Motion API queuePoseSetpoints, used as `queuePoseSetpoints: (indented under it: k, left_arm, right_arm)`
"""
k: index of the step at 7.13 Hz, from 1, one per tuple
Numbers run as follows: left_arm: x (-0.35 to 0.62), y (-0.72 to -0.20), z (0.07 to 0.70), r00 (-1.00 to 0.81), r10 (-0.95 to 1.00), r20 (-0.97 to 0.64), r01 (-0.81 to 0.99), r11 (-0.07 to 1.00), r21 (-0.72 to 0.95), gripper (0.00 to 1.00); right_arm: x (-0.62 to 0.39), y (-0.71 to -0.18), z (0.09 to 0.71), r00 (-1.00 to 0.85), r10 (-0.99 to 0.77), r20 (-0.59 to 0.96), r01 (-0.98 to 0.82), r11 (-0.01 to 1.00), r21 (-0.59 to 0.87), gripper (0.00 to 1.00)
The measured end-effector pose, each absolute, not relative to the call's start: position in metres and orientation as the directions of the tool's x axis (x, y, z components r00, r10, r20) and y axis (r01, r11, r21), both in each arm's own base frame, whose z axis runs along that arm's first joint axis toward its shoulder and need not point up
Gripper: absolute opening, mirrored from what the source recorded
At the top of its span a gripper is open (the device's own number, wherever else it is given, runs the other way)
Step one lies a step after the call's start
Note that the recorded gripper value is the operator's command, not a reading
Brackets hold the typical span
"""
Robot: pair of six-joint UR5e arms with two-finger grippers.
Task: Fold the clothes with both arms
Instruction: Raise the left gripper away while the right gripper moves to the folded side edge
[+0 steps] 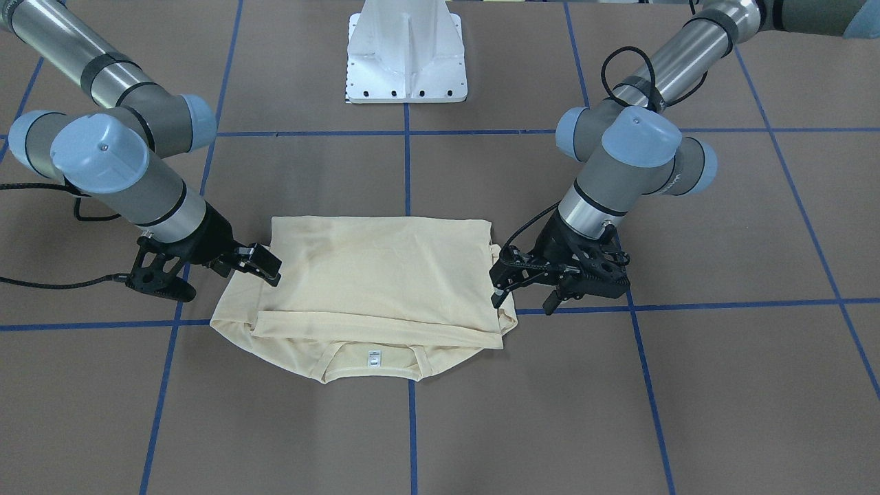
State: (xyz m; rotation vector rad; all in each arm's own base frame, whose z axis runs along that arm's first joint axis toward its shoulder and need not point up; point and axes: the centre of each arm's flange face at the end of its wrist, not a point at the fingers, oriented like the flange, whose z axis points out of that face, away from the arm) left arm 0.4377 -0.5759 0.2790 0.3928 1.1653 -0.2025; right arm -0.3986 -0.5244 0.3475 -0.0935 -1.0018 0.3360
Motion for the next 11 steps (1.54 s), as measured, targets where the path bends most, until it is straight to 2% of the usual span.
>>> queuePoseSetpoints:
  k: [3, 6, 7, 8, 9, 10, 11]
  left_arm:
    - [0.429, -0.567, 0.262, 0.380, 0.051, -0.924, 0.361, 0.911, 0.199, 0.99]
    - [0.428, -0.566, 0.260, 0.380, 0.051, -0.924, 0.361, 0.911, 0.199, 0.99]
    - [0.428, -0.566, 0.260, 0.380, 0.052, -0.924, 0.361, 0.911, 0.199, 0.99]
    - [0.428, -0.566, 0.260, 0.381, 0.052, -0.923, 0.360, 0.911, 0.200, 0.99]
    - [0.428, -0.566, 0.262, 0.383, 0.051, -0.922, 0.359, 0.912, 0.199, 0.99]
    - [0.428, -0.565, 0.264, 0.385, 0.050, -0.922, 0.358, 0.912, 0.199, 0.99]
    - [0.429, -0.565, 0.265, 0.386, 0.049, -0.921, 0.358, 0.912, 0.199, 0.99]
  right_arm:
    - [-0.445, -0.448, 0.361, 0.513, 0.395, 0.762, -0.268, 0.917, -0.295, 1.00]
    - [-0.475, -0.420, 0.379, 0.554, 0.395, 0.733, -0.280, 0.918, -0.282, 0.98]
    - [-0.475, -0.419, 0.382, 0.557, 0.396, 0.730, -0.280, 0.917, -0.284, 0.89]
    - [-0.475, -0.418, 0.381, 0.558, 0.397, 0.729, -0.277, 0.917, -0.287, 0.75]
    - [-0.474, -0.417, 0.380, 0.562, 0.399, 0.725, -0.276, 0.916, -0.291, 0.40]
    - [-0.473, -0.415, 0.377, 0.567, 0.403, 0.718, -0.277, 0.915, -0.294, 0.00]
    - [-0.470, -0.414, 0.373, 0.573, 0.406, 0.712, -0.278, 0.913, -0.297, 0.00]
